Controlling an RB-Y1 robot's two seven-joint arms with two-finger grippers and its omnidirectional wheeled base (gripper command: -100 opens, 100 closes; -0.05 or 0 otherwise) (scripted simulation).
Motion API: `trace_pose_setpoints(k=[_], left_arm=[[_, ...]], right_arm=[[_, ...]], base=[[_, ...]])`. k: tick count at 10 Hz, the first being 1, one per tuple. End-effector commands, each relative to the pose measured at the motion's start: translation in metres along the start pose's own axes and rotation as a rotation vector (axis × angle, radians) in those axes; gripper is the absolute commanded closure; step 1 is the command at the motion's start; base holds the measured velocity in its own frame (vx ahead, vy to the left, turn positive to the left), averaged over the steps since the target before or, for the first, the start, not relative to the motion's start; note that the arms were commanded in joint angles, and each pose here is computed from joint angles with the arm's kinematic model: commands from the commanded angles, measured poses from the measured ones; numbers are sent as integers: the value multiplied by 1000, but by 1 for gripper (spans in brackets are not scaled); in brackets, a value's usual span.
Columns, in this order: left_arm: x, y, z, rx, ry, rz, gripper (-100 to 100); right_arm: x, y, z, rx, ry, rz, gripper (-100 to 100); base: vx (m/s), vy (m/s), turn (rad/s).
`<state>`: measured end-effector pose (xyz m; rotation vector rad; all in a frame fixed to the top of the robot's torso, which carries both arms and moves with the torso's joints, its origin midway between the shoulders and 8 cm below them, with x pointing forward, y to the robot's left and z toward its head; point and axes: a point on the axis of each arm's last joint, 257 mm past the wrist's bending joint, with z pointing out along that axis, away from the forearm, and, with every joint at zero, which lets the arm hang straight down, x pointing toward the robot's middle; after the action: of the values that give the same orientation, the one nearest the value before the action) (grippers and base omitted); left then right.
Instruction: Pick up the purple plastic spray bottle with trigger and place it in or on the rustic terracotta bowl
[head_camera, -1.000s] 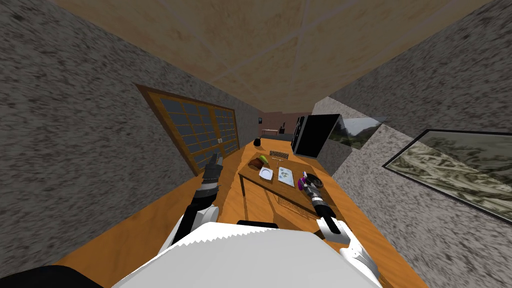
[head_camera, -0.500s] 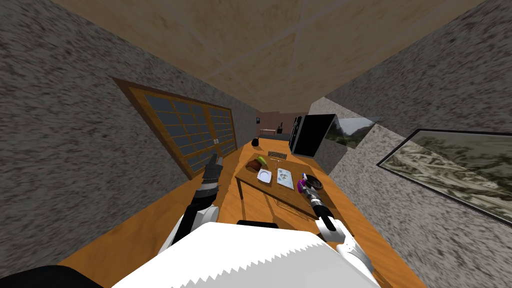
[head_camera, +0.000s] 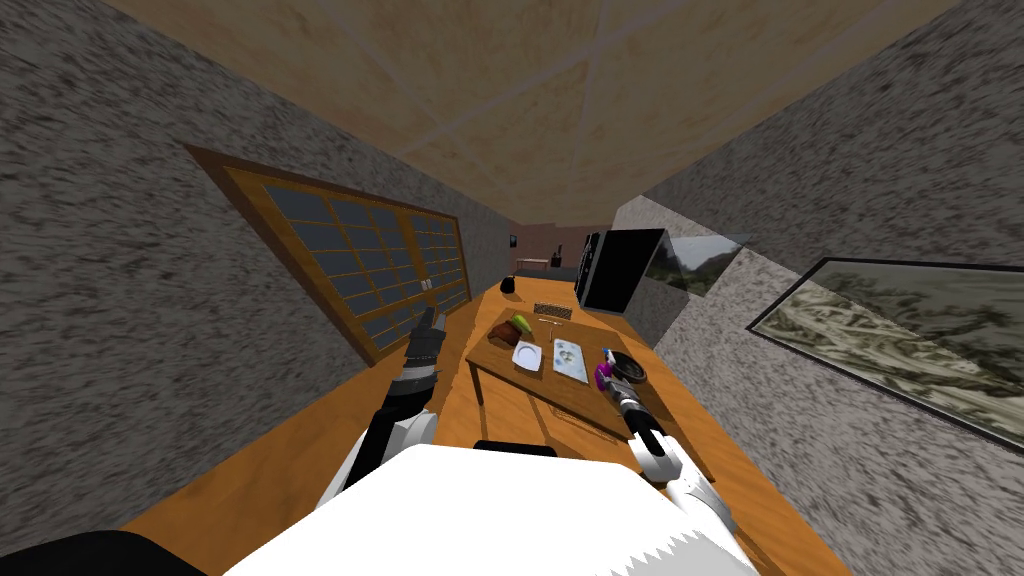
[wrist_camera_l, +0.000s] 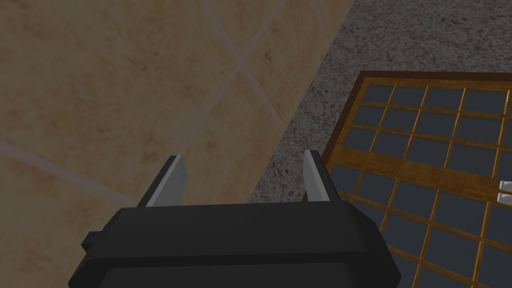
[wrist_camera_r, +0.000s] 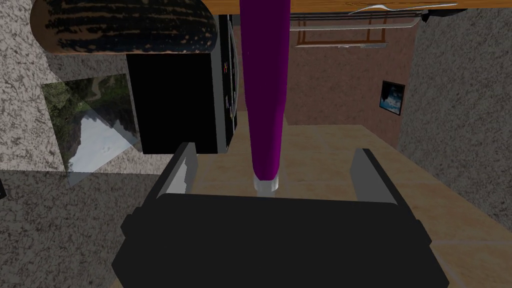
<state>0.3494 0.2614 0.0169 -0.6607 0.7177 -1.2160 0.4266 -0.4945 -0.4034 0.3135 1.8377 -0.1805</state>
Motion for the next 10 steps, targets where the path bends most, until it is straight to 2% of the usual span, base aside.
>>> trace_pose_setpoints(k=[1,5,6,7,10], left_arm=[[0,0,0,0,0,0,0],[0,0,0,0,0,0,0],[0,0,0,0,0,0,0],[0,0,0,0,0,0,0],[0,0,0,0,0,0,0]], right_arm=[[10,-3,3,12,29,-26,-100],[19,-6,4,23,55,-48,-100],[19,-6,4,23,56,-50,0],[15,-15,4,43,43,-37,-100],[12,-24,3,63,36,-42,-100]], base=[[70,-1,-37],[38,6,-21],[0,0,0],[-8,-9,155],[-15,-15,88]])
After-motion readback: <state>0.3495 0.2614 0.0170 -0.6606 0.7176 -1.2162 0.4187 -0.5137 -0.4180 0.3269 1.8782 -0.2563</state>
